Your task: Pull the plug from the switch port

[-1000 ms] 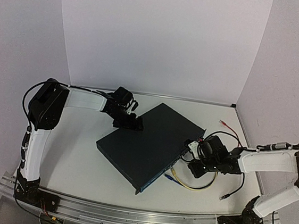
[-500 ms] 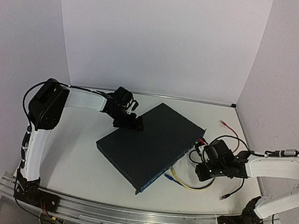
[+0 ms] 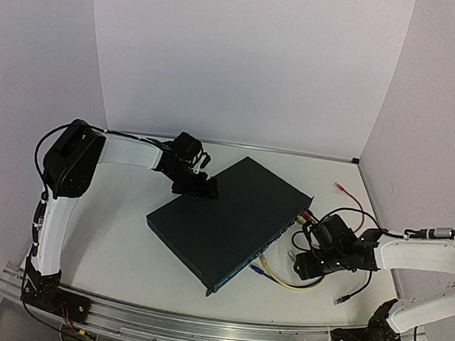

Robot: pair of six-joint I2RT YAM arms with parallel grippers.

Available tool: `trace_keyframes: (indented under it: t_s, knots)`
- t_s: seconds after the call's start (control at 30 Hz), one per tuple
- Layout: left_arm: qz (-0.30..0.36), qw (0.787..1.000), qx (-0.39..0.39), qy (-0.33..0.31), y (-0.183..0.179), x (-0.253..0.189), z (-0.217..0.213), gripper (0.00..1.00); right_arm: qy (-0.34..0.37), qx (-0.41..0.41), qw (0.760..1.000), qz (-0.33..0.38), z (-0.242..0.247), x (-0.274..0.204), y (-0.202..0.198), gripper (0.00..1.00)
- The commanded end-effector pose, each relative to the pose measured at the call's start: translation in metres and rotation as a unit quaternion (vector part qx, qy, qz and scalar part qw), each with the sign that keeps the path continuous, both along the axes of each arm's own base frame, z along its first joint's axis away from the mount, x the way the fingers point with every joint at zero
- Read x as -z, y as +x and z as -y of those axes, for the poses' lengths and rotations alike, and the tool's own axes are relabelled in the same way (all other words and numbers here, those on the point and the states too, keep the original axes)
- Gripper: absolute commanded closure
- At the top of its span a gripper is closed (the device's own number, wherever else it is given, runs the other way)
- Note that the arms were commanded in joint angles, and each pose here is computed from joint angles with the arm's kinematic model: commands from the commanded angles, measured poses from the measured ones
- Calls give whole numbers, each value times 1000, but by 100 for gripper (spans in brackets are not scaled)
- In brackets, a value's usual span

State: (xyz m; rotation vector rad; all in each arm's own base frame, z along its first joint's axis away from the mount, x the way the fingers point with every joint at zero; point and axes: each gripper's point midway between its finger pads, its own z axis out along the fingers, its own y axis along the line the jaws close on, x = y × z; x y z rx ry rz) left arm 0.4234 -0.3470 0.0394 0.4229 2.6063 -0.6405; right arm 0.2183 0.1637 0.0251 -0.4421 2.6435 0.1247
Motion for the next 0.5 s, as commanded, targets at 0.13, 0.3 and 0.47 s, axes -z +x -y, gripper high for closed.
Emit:
trace_keyframes:
  t_s: [0.13, 0.3, 0.47]
  knots:
    - [-78, 987, -30, 138, -30, 79, -63, 1, 38, 48, 995, 75, -4, -64, 28, 13]
    - [-71, 988, -29, 131, -28, 71, -60, 1, 44, 53, 993, 96, -2, -82, 42, 11]
    - [-58, 991, -23, 121, -19, 60, -53, 1, 87, 39, 994, 56, -5, -82, 57, 12]
